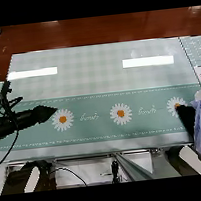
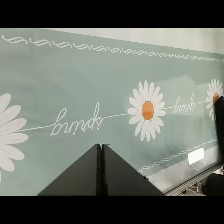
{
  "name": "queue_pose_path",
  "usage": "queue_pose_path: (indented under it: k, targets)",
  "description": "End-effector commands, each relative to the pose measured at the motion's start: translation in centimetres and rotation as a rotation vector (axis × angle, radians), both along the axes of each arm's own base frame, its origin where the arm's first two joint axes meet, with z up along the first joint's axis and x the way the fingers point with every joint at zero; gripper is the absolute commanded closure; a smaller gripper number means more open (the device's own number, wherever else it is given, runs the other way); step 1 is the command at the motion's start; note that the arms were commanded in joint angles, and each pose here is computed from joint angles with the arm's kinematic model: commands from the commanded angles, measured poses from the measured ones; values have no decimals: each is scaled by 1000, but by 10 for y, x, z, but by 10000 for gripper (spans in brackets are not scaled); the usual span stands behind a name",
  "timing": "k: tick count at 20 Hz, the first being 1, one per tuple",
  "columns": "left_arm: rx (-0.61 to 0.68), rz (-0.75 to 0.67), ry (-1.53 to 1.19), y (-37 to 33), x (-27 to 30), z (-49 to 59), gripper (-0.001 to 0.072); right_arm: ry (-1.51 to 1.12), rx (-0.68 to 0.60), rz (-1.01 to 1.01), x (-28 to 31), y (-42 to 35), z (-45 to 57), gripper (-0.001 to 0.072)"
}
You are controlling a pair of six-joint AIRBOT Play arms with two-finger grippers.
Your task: Fold the shirts.
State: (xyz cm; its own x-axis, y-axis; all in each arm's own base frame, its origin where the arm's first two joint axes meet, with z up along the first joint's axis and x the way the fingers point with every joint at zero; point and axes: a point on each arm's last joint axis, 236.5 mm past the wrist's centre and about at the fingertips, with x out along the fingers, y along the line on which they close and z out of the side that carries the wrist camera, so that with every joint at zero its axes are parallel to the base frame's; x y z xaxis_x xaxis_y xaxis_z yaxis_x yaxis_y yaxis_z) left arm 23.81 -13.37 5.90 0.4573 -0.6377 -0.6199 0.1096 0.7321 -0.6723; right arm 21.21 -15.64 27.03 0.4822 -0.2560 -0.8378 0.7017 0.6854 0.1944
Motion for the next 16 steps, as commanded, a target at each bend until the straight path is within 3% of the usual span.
queue_pose_path:
  k: [1, 5, 6, 7, 8, 11, 13, 14, 15, 16]
  targets:
    - [1, 1, -2, 0, 0, 0, 677, 237, -37, -206, -96, -8, -52, 692]
    - [2, 0, -4, 0, 0, 0, 677, 350, -66, -473, -172, -5, -82, 690]
    - [2, -1, -4, 0, 0, 0, 677, 361, -74, -545, -186, -5, -83, 592]
    - [2, -1, -4, 0, 0, 0, 677, 372, -80, -601, -196, -6, -84, 297]
    - [0, -9, 3, -1, -2, 0, 677, 375, -78, -606, -197, -7, -84, 137]
    - [-2, -28, 18, -3, -7, -1, 677, 365, 15, -485, -162, -12, -99, 133]
    - [1, 0, -12, 0, 2, 3, 678, 283, 81, -361, -119, -16, -100, 167]
    - [5, 16, -44, 3, 10, 13, 678, 169, 135, -262, -79, -14, -93, 321]
    - [1, 34, -85, 5, 22, 28, 678, -3, 197, -138, -27, -4, -75, 566]
    - [-10, 50, -139, 6, 39, 53, 679, -210, 220, 4, 25, 9, -41, 692]
